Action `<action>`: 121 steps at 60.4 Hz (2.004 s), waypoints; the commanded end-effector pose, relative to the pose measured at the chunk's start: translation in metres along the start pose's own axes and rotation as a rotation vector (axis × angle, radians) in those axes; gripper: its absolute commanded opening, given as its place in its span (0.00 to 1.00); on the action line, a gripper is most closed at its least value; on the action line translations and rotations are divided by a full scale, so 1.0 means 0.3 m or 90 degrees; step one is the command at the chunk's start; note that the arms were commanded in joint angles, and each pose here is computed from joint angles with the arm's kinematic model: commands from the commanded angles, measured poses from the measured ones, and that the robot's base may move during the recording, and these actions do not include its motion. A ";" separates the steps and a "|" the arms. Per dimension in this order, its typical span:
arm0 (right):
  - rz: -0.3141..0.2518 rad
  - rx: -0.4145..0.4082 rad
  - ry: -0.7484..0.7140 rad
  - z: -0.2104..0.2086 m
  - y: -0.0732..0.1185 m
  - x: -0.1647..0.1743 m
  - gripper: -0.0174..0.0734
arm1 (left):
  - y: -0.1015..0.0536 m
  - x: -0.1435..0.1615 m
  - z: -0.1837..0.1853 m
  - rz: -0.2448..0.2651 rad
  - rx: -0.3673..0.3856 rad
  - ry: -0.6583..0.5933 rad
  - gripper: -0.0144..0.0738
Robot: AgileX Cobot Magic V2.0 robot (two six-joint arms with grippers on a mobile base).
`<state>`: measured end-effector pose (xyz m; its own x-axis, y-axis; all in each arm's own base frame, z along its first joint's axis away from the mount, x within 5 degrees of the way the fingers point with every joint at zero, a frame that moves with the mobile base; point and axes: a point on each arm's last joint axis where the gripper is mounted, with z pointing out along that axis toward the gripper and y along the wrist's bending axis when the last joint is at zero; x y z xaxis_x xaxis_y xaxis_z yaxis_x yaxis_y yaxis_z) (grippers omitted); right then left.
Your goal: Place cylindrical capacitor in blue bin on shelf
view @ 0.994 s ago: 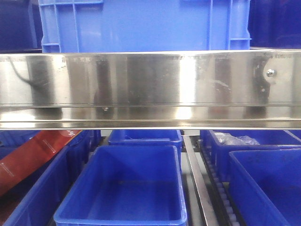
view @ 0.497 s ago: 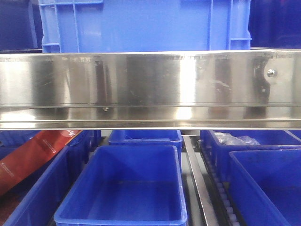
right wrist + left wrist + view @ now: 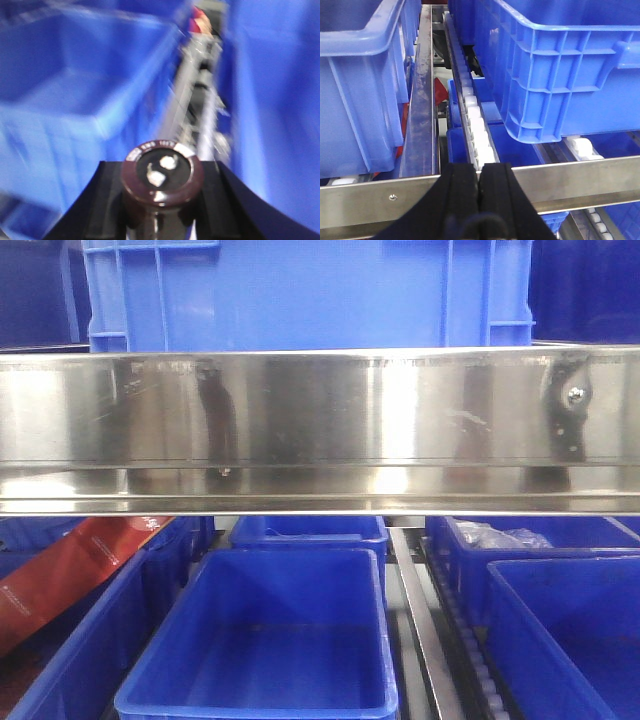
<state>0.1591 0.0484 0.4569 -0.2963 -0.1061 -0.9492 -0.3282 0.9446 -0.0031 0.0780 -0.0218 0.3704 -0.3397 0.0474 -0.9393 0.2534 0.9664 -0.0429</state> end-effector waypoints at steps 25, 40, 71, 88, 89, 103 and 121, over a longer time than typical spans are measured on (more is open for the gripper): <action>-0.068 -0.145 0.016 0.502 0.222 -0.273 0.08 | -0.002 0.000 -0.003 -0.011 0.003 -0.006 0.04; -0.041 -0.171 0.100 0.828 0.281 -0.185 0.08 | -0.002 0.000 -0.003 -0.011 0.003 -0.006 0.04; -0.044 -0.174 0.166 0.933 0.293 -0.110 0.69 | -0.001 0.002 -0.003 -0.011 0.003 -0.001 0.04; -0.038 -0.163 0.105 0.790 0.244 -0.222 0.45 | -0.001 0.002 -0.003 -0.011 0.003 -0.001 0.04; -0.038 -0.161 0.102 0.779 0.238 -0.229 0.42 | -0.001 0.002 -0.003 -0.011 0.003 -0.001 0.04; -0.026 -0.126 0.066 0.568 0.134 -0.330 0.11 | -0.001 0.002 -0.003 -0.011 0.003 -0.001 0.04; -0.029 -0.063 0.047 0.328 0.045 -0.279 0.01 | -0.002 -0.015 -0.003 -0.011 0.004 -0.036 0.04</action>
<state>0.2815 0.1122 0.5065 -0.3634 -0.1740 -0.9153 -0.4539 0.8910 0.0108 0.0786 -0.0222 0.3716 -0.3261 0.0380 -0.9446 0.2547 0.9658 -0.0491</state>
